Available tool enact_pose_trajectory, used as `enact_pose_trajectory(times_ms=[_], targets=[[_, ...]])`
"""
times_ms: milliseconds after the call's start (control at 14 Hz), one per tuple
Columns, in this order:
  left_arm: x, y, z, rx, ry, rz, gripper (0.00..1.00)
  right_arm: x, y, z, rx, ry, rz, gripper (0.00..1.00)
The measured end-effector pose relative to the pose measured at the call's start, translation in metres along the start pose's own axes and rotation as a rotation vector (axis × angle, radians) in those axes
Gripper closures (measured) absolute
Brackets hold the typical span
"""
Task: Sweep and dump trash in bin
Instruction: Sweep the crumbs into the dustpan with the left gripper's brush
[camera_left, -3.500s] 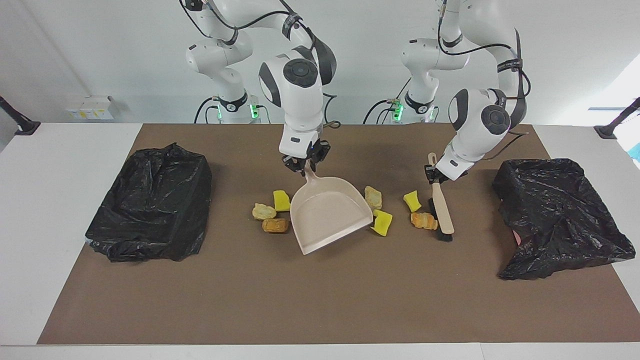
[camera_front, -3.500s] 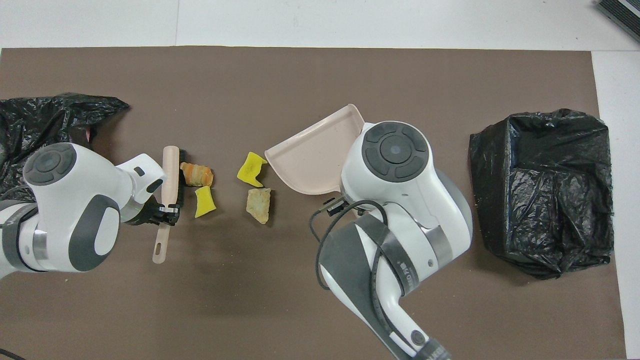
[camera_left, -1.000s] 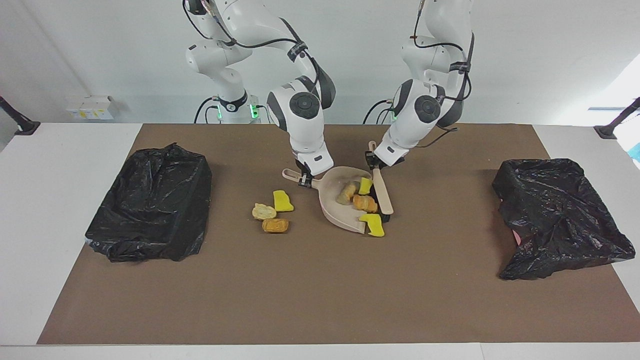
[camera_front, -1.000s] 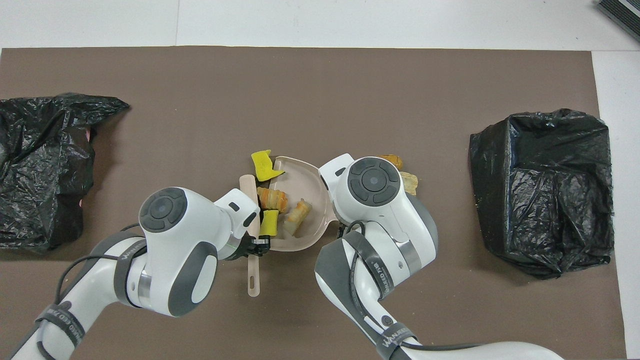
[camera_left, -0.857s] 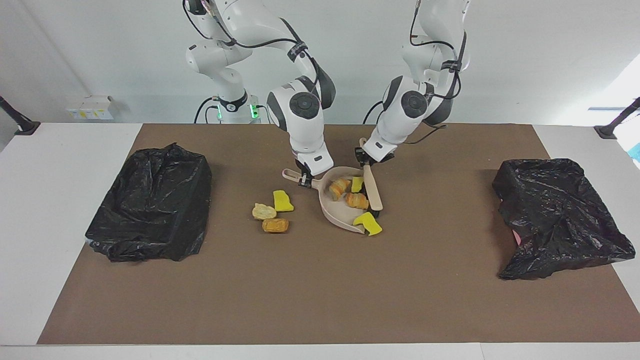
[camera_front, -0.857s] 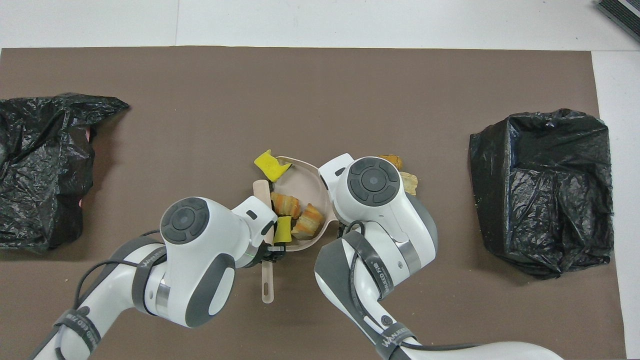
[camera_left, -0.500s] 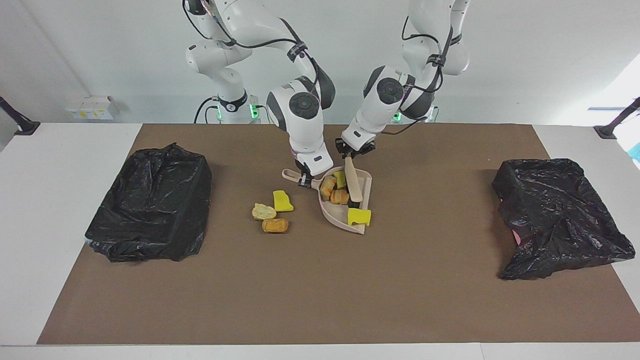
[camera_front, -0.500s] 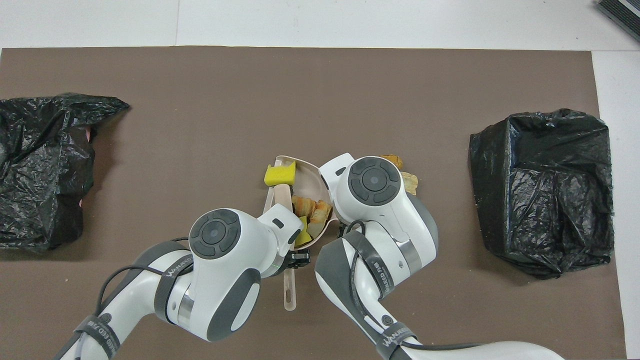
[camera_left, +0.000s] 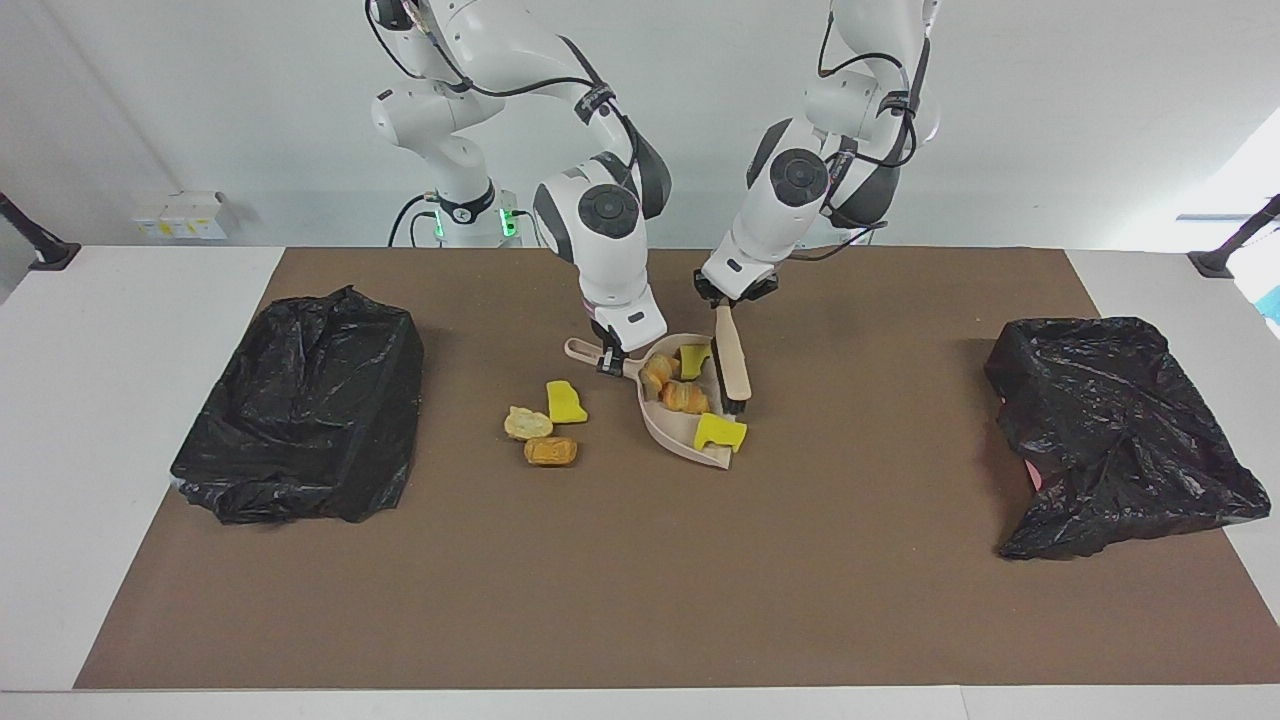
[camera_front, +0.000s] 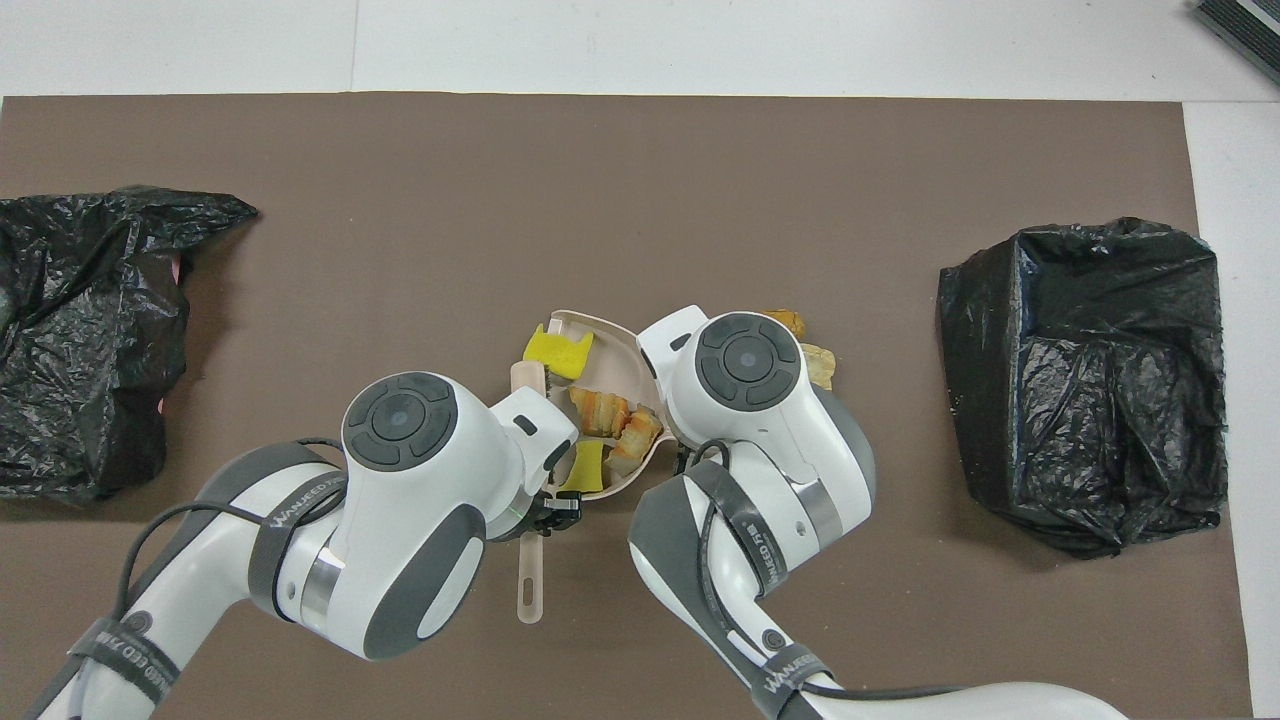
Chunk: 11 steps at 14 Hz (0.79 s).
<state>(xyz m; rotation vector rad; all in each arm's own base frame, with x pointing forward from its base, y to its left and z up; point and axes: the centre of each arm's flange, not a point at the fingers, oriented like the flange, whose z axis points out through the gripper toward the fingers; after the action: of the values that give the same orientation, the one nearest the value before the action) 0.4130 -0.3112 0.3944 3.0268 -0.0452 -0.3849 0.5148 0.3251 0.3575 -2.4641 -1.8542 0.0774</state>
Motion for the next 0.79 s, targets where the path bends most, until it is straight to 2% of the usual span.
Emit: enact_pose_trajectory(times_ms=[429,786], targets=[[0.032,-0.054,-0.014,0.002,0.027,-0.061,0.74,0.000,0.000,0.001,0.000,0.000,0.000,0.69],[0.035,-0.065,-0.010,0.018,0.031,-0.159,0.74,0.000,0.000,0.001,0.001,-0.001,0.000,0.69]])
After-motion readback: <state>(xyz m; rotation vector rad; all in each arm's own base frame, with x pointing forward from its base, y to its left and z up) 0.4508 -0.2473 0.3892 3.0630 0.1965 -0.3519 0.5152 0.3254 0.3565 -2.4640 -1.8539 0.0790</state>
